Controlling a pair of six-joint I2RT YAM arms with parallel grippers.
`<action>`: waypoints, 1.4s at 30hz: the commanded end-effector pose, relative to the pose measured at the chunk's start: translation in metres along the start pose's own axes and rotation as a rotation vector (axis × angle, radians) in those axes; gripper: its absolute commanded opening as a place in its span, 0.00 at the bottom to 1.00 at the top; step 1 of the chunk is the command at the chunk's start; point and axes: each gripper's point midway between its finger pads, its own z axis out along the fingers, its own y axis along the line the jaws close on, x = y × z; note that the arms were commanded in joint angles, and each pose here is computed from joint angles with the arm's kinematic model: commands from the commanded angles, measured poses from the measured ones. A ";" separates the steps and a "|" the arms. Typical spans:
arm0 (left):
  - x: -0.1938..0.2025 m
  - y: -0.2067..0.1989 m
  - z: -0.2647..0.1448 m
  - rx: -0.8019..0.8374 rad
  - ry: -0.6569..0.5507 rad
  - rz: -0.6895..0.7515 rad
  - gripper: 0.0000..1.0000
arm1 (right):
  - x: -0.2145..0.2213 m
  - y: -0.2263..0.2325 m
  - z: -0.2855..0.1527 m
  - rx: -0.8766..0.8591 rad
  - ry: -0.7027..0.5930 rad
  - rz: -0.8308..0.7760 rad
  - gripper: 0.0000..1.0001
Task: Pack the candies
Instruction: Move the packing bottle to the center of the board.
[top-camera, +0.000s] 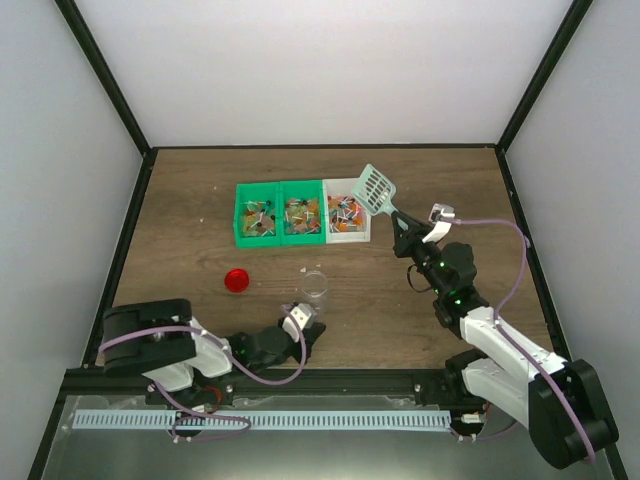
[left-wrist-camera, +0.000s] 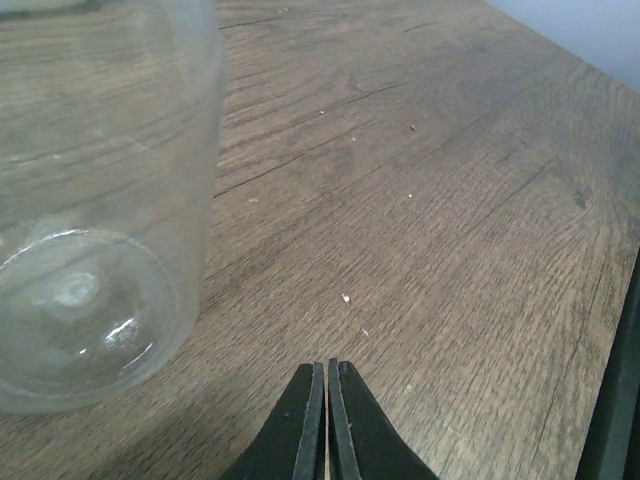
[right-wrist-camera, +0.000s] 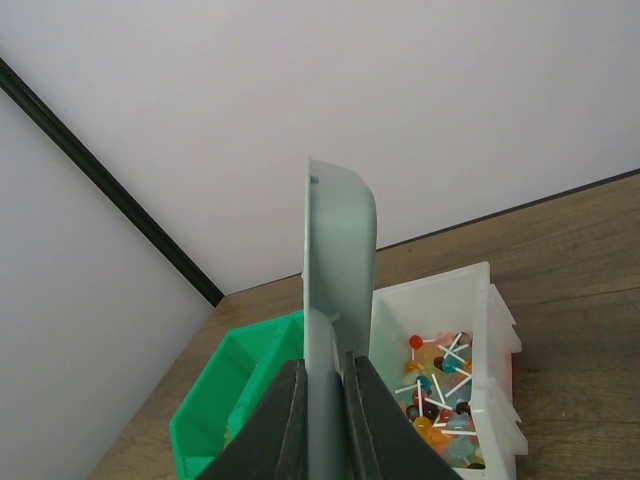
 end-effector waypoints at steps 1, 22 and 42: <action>-0.033 -0.019 0.008 0.063 -0.140 -0.031 0.04 | -0.016 0.006 0.001 -0.014 -0.046 -0.033 0.01; -0.026 -0.007 0.047 -0.027 -0.175 -0.036 0.04 | -0.012 0.006 0.002 -0.020 -0.030 -0.035 0.01; -0.036 0.046 0.056 -0.195 -0.221 -0.097 0.04 | -0.007 0.005 0.005 -0.023 -0.015 -0.037 0.01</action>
